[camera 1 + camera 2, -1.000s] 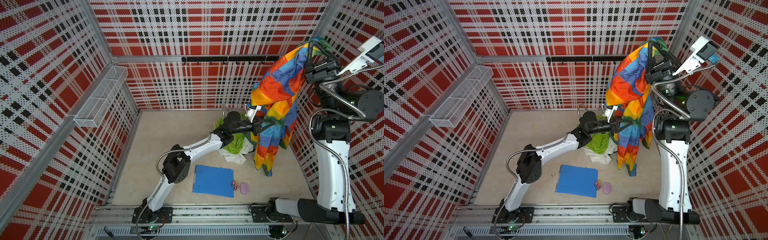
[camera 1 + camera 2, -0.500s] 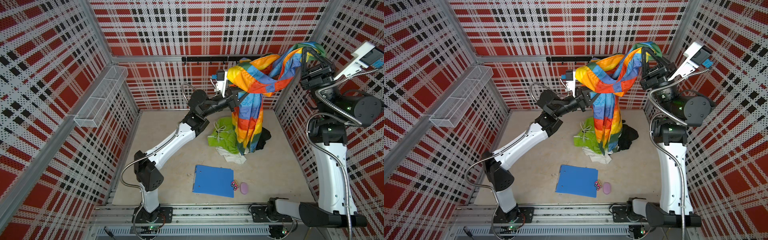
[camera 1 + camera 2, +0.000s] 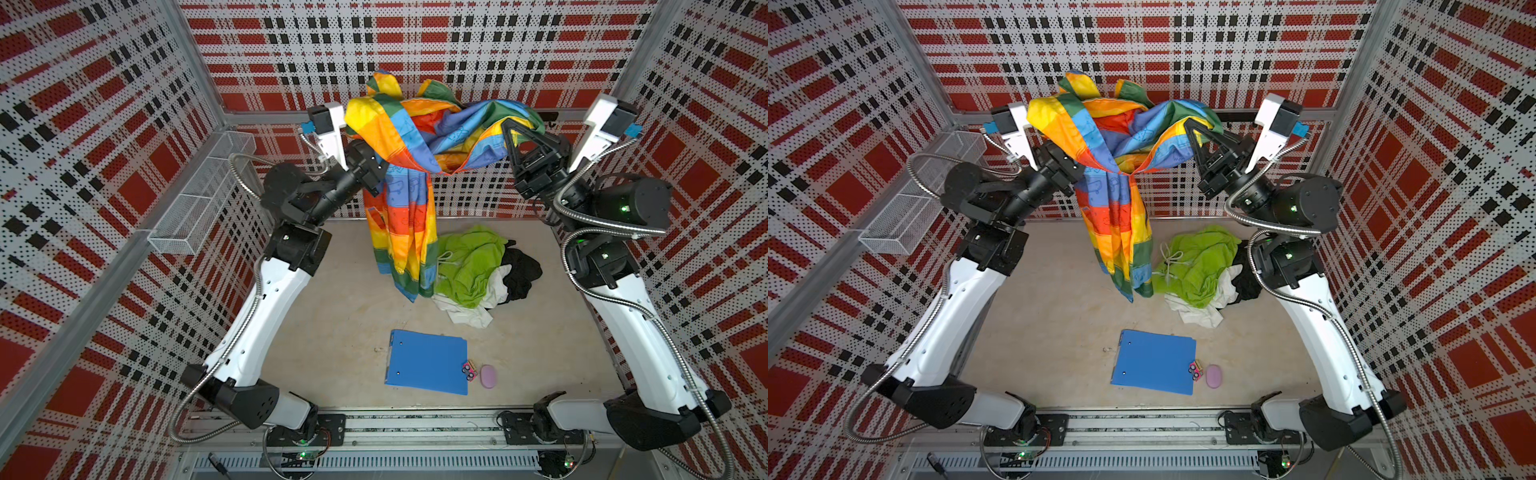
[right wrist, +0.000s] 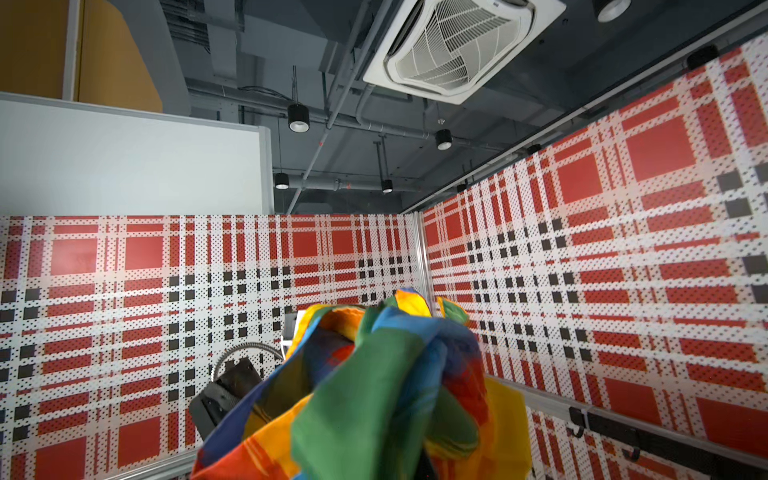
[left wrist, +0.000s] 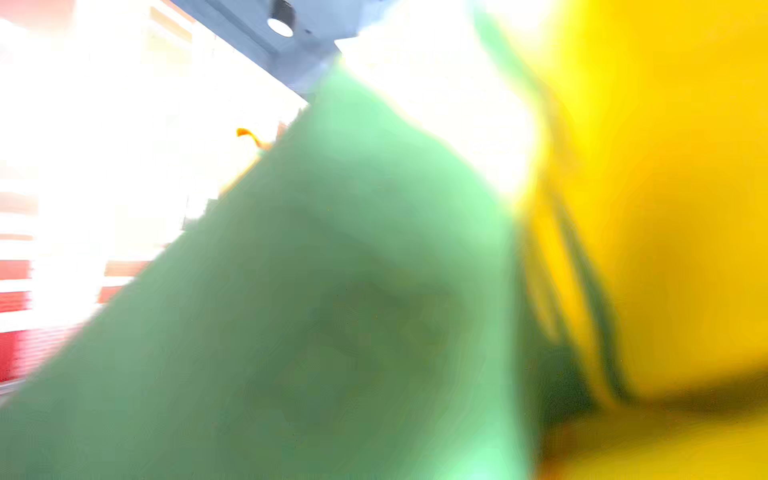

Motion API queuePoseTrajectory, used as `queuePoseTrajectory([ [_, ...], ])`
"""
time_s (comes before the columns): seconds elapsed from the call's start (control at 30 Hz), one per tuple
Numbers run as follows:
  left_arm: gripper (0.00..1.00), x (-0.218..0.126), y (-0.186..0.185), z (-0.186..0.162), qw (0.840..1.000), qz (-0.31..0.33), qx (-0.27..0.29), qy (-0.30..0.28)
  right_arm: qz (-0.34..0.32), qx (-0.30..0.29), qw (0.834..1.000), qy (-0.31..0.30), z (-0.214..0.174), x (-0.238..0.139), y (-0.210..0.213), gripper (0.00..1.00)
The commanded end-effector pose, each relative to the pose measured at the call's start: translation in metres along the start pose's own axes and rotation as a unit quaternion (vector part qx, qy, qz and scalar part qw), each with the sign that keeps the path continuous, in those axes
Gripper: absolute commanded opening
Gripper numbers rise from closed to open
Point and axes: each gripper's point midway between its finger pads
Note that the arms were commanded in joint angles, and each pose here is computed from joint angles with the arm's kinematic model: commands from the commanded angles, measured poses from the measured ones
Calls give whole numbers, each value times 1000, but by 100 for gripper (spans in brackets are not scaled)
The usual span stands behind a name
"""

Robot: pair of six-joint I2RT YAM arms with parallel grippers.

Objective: Pick out a specific cloth from the pile
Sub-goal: 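Carry the rainbow cloth with both grippers away from the pile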

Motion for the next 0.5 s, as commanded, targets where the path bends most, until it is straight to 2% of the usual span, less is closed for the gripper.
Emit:
queuePoseTrajectory([
  [0.0,4,-22,10,14,1000,20,12,-2,-16,0,1000,25,-37,12,-18,0],
  [0.1,4,-38,25,-1,999,41,3,25,-28,12,998,53,-74,19,-30,0],
  [0.23,3,-65,48,-38,993,82,-13,78,-74,22,993,84,-118,20,-60,0],
  [0.33,3,-90,60,-85,985,113,-34,125,-116,23,987,111,-149,11,-87,0],
  [0.47,2,-125,67,-149,971,152,-59,173,-135,51,977,155,-198,2,-112,0],
])
Point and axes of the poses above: each gripper's point midway between its finger pads, its own x axis out along the fingers, its own y axis along the line the jaws close on, z = x × y, and after that the axes turned 12 degrees about x, right-handed
